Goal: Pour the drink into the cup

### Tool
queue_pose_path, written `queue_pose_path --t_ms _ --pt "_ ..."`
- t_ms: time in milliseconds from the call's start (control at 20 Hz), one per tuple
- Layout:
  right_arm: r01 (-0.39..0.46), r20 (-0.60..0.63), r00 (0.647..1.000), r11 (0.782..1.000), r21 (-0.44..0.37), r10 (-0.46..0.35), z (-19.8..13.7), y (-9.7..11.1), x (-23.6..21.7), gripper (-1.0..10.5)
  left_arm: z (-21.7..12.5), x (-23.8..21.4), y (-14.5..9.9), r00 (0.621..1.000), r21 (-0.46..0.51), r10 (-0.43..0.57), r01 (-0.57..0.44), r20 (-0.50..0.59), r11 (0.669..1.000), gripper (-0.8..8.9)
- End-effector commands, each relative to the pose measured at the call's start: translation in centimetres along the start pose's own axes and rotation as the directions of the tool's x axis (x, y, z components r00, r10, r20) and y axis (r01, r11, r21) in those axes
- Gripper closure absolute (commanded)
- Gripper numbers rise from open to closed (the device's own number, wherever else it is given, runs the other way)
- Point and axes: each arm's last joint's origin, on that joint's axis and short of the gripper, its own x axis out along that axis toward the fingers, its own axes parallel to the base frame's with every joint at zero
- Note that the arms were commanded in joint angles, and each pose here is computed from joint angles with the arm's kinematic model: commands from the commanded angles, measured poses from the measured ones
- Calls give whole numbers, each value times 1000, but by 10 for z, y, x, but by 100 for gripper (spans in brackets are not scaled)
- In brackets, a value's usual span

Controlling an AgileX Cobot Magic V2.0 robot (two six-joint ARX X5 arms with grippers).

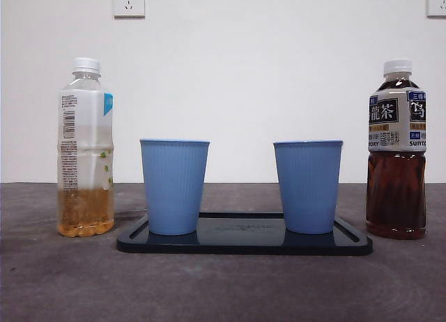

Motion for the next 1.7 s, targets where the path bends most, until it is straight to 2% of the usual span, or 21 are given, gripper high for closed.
queue_pose_path --t_ms 50,200,450,550,800,900,1050,1450,1700 --pt "-20 24 1000 997 80 18 -3 -5 13 531 4 -3 -2 1000 17 -9 9 18 1000 309" --pt "-49 81 996 990 132 38 -13 -15 38 518 4 -3 -2 1000 17 -9 9 18 1000 309" --pt "6 175 984 983 183 -39 -35 -30 75 515 4 -3 -2 1000 18 -9 9 18 1000 309" --pt "3 193 980 983 184 -39 -42 -32 88 515 4 -3 -2 1000 19 -9 9 19 1000 309" --pt "95 181 976 987 132 -118 -46 -36 113 515 4 -3 -2 1000 21 -9 9 19 1000 309" --pt "94 198 974 990 108 -114 -43 -37 121 515 4 -3 -2 1000 21 -9 9 18 1000 309" --pt "136 205 966 985 105 -155 -40 -42 135 515 4 -3 -2 1000 20 -9 9 17 1000 309" --pt "162 263 949 985 59 -172 -35 -51 165 515 4 -3 -2 1000 19 -9 9 15 1000 311" --pt "177 318 929 982 63 -188 -33 -56 180 515 4 -3 -2 1000 20 -9 9 15 1000 311"
